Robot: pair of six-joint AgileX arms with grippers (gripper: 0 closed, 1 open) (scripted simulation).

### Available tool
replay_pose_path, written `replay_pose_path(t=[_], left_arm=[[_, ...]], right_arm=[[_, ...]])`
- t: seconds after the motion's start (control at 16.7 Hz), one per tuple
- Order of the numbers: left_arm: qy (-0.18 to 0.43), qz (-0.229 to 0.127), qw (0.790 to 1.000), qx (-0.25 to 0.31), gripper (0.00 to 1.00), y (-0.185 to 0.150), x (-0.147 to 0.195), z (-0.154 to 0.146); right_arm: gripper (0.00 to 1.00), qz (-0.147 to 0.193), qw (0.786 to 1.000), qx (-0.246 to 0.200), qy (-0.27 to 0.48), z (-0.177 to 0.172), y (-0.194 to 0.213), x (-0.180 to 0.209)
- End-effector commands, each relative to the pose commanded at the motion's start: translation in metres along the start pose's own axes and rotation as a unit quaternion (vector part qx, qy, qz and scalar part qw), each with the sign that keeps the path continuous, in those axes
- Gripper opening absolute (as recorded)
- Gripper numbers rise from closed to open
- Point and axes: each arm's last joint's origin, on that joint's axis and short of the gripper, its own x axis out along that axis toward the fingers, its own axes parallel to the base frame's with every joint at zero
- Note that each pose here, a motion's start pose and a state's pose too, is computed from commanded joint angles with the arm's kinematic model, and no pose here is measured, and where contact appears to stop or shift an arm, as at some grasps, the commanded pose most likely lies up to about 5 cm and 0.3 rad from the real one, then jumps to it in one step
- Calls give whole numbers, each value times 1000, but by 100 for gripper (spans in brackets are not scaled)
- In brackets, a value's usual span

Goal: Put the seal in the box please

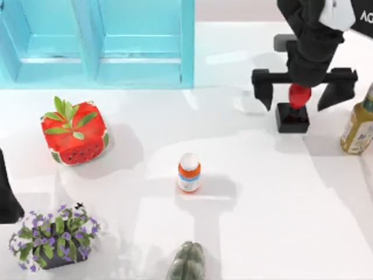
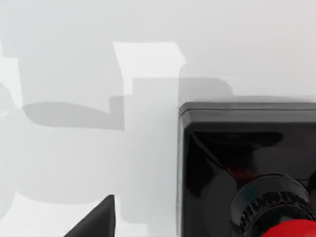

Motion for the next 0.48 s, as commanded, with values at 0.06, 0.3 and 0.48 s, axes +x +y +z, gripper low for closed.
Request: replay_pose_path(t=[0.06,0.3,0.48], left_arm=[[0,0,1000,0,100,0,0,0],[0,0,1000,0,100,0,0,0],[0,0,1000,0,100,0,0,0]], right_arm=[[85,0,1000,0,0,0,0,0],[55,0,1000,0,0,0,0,0],[32,0,1000,0,0,0,0,0]])
